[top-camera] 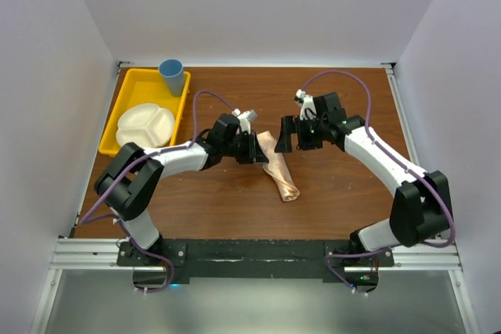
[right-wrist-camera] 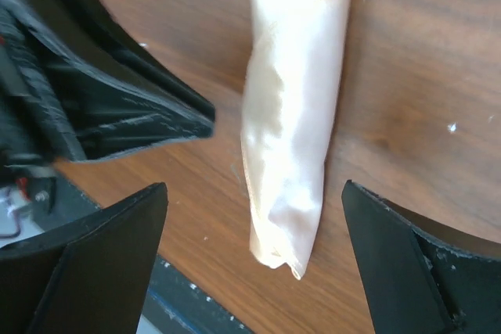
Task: Fold the napkin, place the utensils inside, and roll it up
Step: Roll the napkin with the utensil
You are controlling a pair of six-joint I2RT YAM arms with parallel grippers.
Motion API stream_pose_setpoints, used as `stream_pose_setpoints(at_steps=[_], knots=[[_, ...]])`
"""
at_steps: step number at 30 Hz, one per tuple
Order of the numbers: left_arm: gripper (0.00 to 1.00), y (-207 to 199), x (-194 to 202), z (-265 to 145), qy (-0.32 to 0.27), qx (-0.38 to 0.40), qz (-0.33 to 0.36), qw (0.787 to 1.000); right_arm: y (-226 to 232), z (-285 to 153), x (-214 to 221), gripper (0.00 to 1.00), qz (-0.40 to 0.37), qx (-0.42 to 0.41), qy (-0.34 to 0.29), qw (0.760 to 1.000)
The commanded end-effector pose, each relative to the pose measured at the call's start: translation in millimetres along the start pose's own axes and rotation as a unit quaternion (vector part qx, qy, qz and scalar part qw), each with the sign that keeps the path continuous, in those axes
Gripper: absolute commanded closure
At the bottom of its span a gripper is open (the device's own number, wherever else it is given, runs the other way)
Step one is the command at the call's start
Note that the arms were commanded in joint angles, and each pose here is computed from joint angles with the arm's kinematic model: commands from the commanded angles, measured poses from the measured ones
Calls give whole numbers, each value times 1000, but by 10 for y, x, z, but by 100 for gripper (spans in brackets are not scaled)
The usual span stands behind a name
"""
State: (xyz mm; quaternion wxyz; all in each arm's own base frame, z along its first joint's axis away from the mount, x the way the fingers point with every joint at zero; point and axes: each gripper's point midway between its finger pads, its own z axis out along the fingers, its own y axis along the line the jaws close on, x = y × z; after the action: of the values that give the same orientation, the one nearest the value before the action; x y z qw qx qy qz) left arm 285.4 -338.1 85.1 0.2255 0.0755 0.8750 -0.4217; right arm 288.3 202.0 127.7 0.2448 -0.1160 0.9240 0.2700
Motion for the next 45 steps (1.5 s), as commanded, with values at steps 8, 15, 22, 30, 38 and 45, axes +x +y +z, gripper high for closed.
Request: stream_pose_setpoints(at_steps=[8,15,22,30,38,45], knots=[[86,201,144,156,-2,-6,-4,1000,-279,370,-160,2,11,1,46,999],[88,371,228,247,4,-22,-11,1000,-262,670,-76,2,-28,33,75,996],[88,517,302,343,13,-39,-21,999,-326,815,1,2,-36,36,84,995],[89,600,330,370,21,-57,-24,998,-236,946,152,9,-29,-12,102,994],[90,620,370,326,23,-62,-25,998,-244,1075,316,20,-21,-35,121,992],[90,545,344,221,15,-57,-18,998,-307,1121,455,30,-16,-21,131,991]])
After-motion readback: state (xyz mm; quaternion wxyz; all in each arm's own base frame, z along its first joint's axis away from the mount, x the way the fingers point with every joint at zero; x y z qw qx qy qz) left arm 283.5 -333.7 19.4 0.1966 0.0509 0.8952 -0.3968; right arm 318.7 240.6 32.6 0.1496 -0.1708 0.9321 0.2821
